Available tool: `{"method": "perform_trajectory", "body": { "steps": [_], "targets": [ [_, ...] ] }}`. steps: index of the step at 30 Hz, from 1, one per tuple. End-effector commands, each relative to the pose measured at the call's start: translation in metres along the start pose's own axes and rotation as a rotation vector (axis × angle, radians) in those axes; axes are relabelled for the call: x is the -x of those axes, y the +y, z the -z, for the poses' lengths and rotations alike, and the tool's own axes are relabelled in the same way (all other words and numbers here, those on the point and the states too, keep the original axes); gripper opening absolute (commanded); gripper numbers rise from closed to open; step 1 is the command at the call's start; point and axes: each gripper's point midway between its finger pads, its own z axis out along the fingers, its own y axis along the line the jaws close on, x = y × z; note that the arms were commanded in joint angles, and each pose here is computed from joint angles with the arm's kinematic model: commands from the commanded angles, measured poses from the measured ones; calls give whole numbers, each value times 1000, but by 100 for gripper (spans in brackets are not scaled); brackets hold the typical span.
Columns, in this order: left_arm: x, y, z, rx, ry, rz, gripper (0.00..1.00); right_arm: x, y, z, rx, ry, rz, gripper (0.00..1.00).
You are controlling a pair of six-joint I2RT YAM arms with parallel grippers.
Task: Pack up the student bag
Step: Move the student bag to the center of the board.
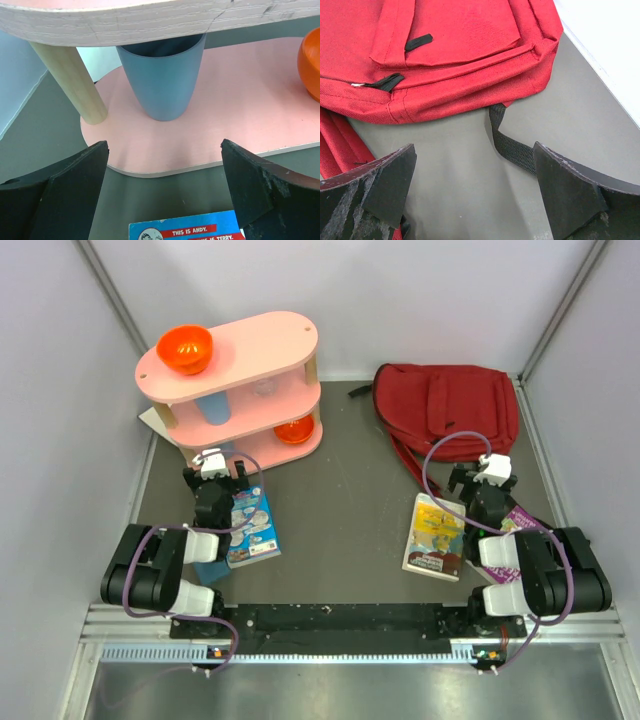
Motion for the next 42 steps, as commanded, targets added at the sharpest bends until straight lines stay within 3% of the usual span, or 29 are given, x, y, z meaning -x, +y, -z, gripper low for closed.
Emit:
{"method": "perform_trajectory", "body": {
  "steps": [1,14,17,18,20,21,24,27,29,30,31,33,36,38,40,42],
  "targets": [
    [16,2,-3,13,-63,26,99,24,3,-6,7,-78,-29,99],
    [19,9,2,44,-69,35,99,23,3,-6,7,-75,-28,99],
    [49,4,16,4,-169,17,99,24,3,-6,7,-77,-29,99],
    [34,9,20,29,-91,16,99,23,3,-6,7,-76,-29,99],
    [58,11,26,68,-61,170,99,23,3,-5,7,-75,-28,99],
    [47,9,30,73,80,163,99,24,3,-6,6,-78,-30,99],
    [65,-2,45,20,169,244,99,24,-2,-5,-22,-77,-35,99],
    [86,-1,48,11,130,257,99,34,-2,-2,-19,-113,-60,99],
    [83,9,52,79,162,276,99,31,-3,2,-17,-110,-56,99],
    [99,13,51,109,141,303,99,30,-3,2,-18,-108,-55,99],
    [82,20,60,178,231,348,99,31,-3,1,-18,-112,-52,99],
    [94,29,65,260,242,419,99,30,-3,2,-17,-108,-53,99],
    [111,13,67,148,287,360,99,36,0,-1,-7,-105,-41,99],
    [118,10,70,131,298,370,99,38,-8,0,-70,-12,-19,99],
    [125,6,73,103,288,394,99,96,-12,4,-112,-83,-122,99],
    [138,0,76,47,265,390,99,102,-15,10,-126,-34,-122,99]
  ]
}}
